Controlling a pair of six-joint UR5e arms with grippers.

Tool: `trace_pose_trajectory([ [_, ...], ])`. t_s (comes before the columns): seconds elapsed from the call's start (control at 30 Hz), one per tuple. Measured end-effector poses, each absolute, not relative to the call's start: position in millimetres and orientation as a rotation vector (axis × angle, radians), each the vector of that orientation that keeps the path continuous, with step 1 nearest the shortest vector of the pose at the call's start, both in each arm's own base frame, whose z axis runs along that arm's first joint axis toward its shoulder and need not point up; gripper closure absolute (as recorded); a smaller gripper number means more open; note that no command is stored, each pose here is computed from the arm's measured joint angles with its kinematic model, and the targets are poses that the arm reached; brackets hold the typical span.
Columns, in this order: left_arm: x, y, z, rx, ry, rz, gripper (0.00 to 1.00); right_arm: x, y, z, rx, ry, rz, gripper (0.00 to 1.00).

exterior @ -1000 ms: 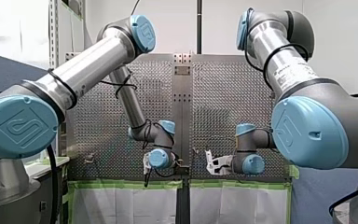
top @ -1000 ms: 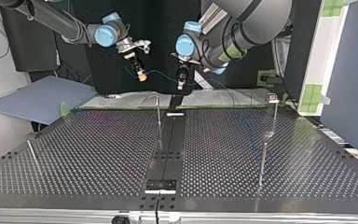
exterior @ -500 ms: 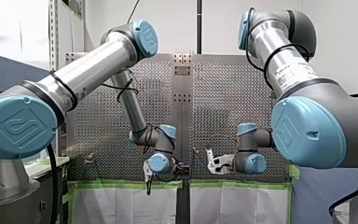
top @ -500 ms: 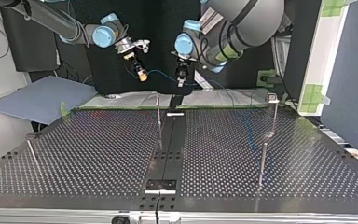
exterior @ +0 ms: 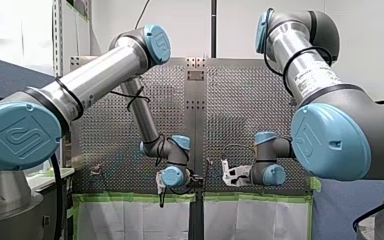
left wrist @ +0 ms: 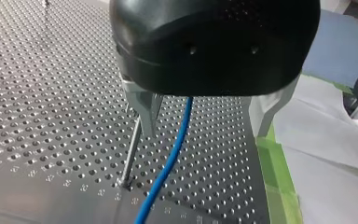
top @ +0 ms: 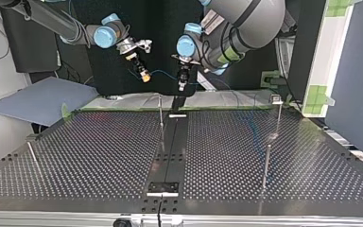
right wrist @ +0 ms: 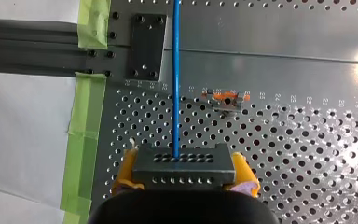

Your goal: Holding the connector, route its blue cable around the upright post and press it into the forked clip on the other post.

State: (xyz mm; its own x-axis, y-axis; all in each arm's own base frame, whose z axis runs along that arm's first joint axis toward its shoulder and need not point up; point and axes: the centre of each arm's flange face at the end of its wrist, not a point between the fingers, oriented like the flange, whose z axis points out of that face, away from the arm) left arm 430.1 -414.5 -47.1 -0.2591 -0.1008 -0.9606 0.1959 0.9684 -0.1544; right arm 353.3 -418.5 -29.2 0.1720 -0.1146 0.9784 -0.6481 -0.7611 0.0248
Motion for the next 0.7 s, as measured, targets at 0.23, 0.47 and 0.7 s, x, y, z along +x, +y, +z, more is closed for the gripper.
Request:
trace_pose_trajectory([
  [0.23, 429.1, -410.3, -47.3, 0.071, 1.817, -0.220, 0.00, 353.1, -418.7, -29.1, 2.014, -0.721, 1.619, 1.00],
  [0.47, 429.2, -410.3, -46.7, 0.069, 1.810, -0.206, 0.89, 353.1, -418.7, -29.1, 2.014, -0.723, 1.619, 1.00],
  [0.7, 431.4, -412.9, -45.1, 0.073, 1.790, -0.223, 1.00, 353.2, -418.9, -29.0, 2.012, -0.727, 1.623, 1.00],
])
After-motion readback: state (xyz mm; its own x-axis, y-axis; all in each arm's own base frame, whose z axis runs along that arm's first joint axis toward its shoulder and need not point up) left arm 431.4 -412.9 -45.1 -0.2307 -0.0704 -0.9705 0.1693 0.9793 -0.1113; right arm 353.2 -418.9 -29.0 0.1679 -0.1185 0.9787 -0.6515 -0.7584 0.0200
